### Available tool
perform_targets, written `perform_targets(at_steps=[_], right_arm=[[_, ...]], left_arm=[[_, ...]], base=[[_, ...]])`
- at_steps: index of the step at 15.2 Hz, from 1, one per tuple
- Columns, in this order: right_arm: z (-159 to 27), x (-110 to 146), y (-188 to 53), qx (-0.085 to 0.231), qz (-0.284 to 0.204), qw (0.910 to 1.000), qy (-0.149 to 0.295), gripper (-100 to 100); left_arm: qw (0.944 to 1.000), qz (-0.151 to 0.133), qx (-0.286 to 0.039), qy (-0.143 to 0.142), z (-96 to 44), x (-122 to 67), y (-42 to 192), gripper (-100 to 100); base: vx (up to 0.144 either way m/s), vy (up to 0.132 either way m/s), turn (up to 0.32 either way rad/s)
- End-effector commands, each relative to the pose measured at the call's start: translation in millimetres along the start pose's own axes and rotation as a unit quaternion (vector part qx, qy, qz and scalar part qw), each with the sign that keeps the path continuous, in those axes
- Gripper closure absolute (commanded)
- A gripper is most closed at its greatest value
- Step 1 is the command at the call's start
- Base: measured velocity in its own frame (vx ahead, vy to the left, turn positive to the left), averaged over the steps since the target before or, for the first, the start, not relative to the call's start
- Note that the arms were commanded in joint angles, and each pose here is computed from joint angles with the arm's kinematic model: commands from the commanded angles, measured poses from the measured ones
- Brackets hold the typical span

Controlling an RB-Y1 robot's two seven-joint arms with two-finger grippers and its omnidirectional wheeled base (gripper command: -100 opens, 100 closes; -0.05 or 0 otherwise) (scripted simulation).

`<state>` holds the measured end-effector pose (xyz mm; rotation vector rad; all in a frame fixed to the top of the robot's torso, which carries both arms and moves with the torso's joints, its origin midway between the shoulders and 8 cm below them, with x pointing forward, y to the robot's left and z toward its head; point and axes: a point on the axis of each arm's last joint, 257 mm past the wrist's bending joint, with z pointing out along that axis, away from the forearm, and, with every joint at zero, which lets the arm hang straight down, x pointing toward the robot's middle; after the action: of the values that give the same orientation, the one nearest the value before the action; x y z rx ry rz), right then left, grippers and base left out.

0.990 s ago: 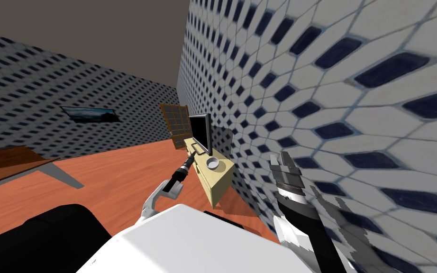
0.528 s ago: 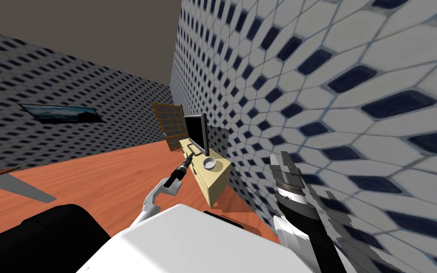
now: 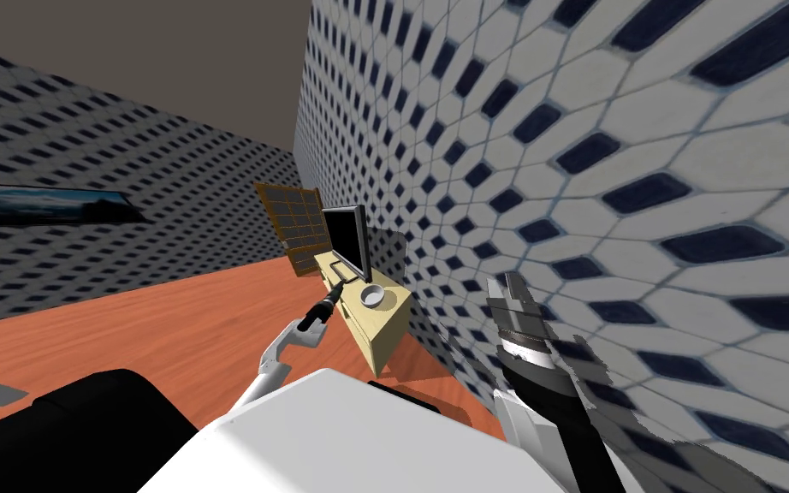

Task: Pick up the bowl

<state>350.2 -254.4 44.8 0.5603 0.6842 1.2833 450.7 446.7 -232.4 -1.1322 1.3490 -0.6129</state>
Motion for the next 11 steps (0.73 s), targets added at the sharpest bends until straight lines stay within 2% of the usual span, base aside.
perform_targets(at_steps=[1, 3, 4, 6, 7, 9, 10, 11], right_arm=[[0.0, 0, 0, 0.0, 0.0, 1.0, 0.0, 0], [0.0, 0, 0, 0.0, 0.0, 1.0, 0.0, 0], [0.0, 0, 0, 0.0, 0.0, 1.0, 0.0, 0], [0.0, 0, 0, 0.0, 0.0, 1.0, 0.0, 0], [0.0, 0, 0, 0.0, 0.0, 1.0, 0.0, 0], [0.0, 0, 0, 0.0, 0.0, 1.0, 0.0, 0], [0.0, 0, 0, 0.0, 0.0, 1.0, 0.0, 0], [0.0, 0, 0, 0.0, 0.0, 1.0, 0.0, 0]], left_arm=[[0.9996, -0.004, -0.027, -0.005, 6.5, -6.7, 15, -100], [0.9994, -0.004, -0.033, -0.004, 6.3, -6.4, 18, -100], [0.9982, -0.01, -0.059, -0.011, 10.7, -15.2, 34, -100], [0.9974, -0.011, -0.07, -0.01, 10.0, -14.6, 40, -100], [0.9954, -0.018, -0.093, -0.017, 13.3, -22.7, 54, -100], [0.994, -0.019, -0.106, -0.016, 11.9, -21.9, 61, -100], [0.9913, -0.028, -0.127, -0.023, 14.5, -29.3, 74, -100], [0.9899, -0.028, -0.137, -0.022, 13.1, -28.5, 79, -100]], base=[[0.002, -0.02, -0.174], [0.001, -0.009, -0.023], [0.001, -0.015, -0.142], [0.003, -0.012, -0.119], [0.005, -0.015, -0.159], [0.006, -0.012, -0.124], [0.006, -0.013, -0.143], [0.001, -0.007, -0.148]])
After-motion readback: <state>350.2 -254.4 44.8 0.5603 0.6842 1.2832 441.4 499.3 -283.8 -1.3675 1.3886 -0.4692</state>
